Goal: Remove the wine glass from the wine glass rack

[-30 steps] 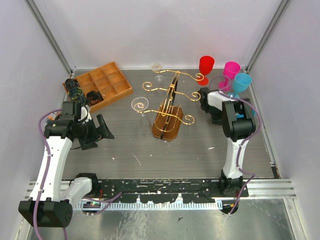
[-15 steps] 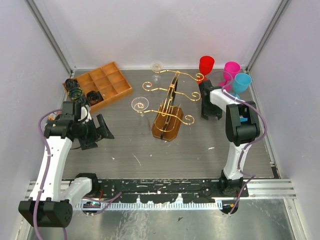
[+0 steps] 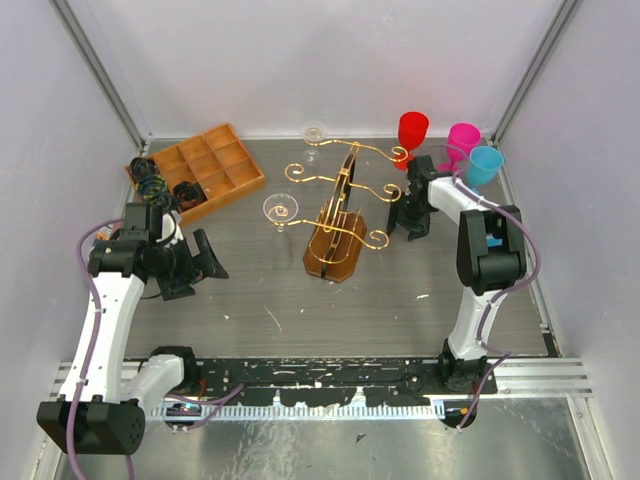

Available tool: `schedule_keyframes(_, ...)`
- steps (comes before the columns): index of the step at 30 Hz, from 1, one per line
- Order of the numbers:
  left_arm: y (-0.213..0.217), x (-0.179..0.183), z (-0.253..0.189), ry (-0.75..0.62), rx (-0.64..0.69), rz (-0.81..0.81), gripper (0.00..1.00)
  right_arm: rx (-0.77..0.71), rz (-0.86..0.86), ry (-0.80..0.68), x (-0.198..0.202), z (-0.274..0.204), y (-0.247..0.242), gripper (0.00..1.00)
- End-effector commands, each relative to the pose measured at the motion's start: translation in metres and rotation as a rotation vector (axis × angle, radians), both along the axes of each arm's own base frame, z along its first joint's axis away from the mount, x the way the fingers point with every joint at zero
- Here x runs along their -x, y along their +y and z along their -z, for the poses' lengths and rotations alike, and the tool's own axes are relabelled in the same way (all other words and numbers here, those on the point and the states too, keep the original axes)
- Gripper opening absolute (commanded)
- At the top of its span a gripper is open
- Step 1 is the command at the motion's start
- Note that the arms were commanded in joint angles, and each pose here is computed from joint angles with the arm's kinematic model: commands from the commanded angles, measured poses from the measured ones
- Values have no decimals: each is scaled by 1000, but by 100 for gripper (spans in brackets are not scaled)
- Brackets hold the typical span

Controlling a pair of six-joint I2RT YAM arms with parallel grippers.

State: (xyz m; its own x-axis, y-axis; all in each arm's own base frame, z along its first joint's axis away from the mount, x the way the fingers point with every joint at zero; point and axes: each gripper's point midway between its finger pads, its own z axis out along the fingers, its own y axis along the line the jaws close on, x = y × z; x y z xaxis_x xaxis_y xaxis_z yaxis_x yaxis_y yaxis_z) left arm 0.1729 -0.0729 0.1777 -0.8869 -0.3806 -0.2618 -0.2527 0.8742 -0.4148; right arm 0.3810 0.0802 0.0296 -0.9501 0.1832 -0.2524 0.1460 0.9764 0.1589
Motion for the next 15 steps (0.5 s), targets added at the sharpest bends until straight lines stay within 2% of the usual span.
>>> schedule_keyframes(1,1,1,-6,-18,-7,11,98,-189,34,-106,-9,-49,3,63)
schedule_keyframes(4,1,0,-6,-18,-6,11,98,-242,61,-155,-8,-73,-7,62)
schedule_keyframes(7,1,0,-6,-16,-5,9,98,-218,80,-204,-7,-105,-23,62)
schedule_keyframes(12,1,0,-5,-15,-6,11,98,-130,113,-366,-13,-187,-47,61)
schedule_keyframes(15,1,1,-5,-15,-6,10,98,-55,154,-530,-24,-253,-63,58)
